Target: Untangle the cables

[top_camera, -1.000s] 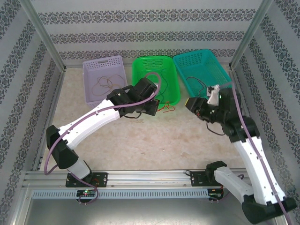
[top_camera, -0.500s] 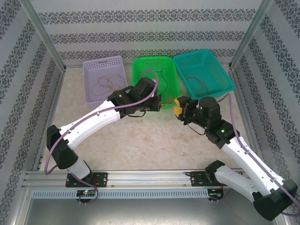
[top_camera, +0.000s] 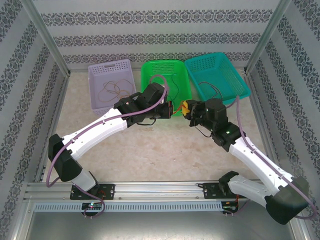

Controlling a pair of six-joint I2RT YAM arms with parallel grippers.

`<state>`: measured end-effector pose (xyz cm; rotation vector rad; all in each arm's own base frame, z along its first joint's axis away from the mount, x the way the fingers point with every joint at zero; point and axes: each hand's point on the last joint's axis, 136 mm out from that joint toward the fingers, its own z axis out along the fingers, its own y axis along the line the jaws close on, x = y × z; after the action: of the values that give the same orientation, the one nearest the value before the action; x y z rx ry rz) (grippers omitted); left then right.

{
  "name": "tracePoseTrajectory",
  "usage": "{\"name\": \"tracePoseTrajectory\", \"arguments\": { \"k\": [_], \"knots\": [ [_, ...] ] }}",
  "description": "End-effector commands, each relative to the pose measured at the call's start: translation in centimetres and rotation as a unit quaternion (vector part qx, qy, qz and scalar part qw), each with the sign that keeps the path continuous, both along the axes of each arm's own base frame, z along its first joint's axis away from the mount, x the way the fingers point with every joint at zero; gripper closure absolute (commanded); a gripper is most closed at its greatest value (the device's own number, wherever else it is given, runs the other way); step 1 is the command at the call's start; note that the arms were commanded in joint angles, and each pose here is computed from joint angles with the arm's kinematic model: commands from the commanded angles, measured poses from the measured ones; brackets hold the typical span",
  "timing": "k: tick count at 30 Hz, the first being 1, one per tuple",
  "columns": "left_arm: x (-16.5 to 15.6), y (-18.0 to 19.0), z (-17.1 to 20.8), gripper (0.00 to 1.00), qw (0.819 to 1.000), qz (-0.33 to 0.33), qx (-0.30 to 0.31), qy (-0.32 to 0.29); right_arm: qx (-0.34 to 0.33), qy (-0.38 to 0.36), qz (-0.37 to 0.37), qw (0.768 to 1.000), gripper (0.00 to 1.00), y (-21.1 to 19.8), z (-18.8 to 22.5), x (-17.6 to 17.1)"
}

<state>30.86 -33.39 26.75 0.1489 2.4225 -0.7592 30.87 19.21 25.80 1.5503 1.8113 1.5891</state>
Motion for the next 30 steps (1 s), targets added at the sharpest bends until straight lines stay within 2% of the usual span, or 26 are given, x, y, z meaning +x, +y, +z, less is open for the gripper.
{"name": "tracePoseTrajectory", "arguments": {
  "k": [1, 3, 5, 9, 12, 13, 15, 16, 17, 21, 24, 28, 30],
  "knots": [
    [0.2, 0.1, 1.7, 1.00, 0.999, 0.004, -0.029, -0.015, 0.011, -0.015, 0.022, 1.000, 0.79, 1.2, 1.3, -0.1],
    [0.2, 0.0, 1.7, 1.00, 0.999, 0.004, -0.031, -0.016, 0.008, -0.012, 0.021, 1.000, 0.85, 1.1, 0.9, -0.2],
    [0.2, 0.0, 1.9, 1.00, 0.999, 0.004, -0.033, -0.017, -0.006, -0.015, 0.023, 1.000, 1.00, 0.8, 0.6, -0.2],
    [0.2, 0.6, 2.1, 1.00, 0.999, 0.015, -0.030, -0.019, -0.084, -0.046, 0.070, 0.993, 1.00, -0.2, 0.9, -0.5],
    [0.1, 1.1, 2.5, 1.00, 0.999, 0.025, -0.029, -0.019, -0.171, -0.116, 0.147, 0.967, 1.00, -0.3, 2.2, -0.7],
    [0.0, 1.5, 2.8, 0.92, 0.999, 0.032, -0.027, -0.018, -0.196, -0.144, 0.180, 0.953, 1.00, -0.1, 2.5, -0.9],
    [0.1, 2.6, 4.0, 0.61, 0.998, 0.051, -0.025, -0.023, -0.243, -0.207, 0.243, 0.916, 1.00, 0.5, 3.0, -1.4],
    [0.3, 3.3, 4.7, 0.45, 0.997, 0.064, -0.034, -0.021, -0.276, -0.239, 0.280, 0.888, 1.00, 0.9, 3.0, -2.0],
    [0.4, 3.6, 5.5, 0.39, 0.996, 0.068, -0.050, -0.017, -0.304, -0.263, 0.313, 0.860, 1.00, 1.2, 2.7, -2.6],
    [1.6, 3.7, 7.5, 0.36, 0.992, 0.059, -0.106, 0.014, -0.383, -0.324, 0.389, 0.773, 1.00, 1.4, 1.4, -3.7],
    [1.6, 1.8, 8.2, 0.42, 0.993, -0.003, -0.118, 0.028, -0.414, -0.380, 0.425, 0.709, 1.00, 1.9, 1.9, -4.2],
    [0.9, -1.5, 7.6, 0.45, 0.985, -0.084, -0.133, 0.072, -0.431, -0.433, 0.467, 0.640, 1.00, 3.2, 2.8, -5.4],
    [0.7, -2.5, 6.7, 0.46, 0.980, -0.104, -0.135, 0.100, -0.427, -0.450, 0.486, 0.615, 1.00, 3.7, 2.8, -6.0]
  ]
}}
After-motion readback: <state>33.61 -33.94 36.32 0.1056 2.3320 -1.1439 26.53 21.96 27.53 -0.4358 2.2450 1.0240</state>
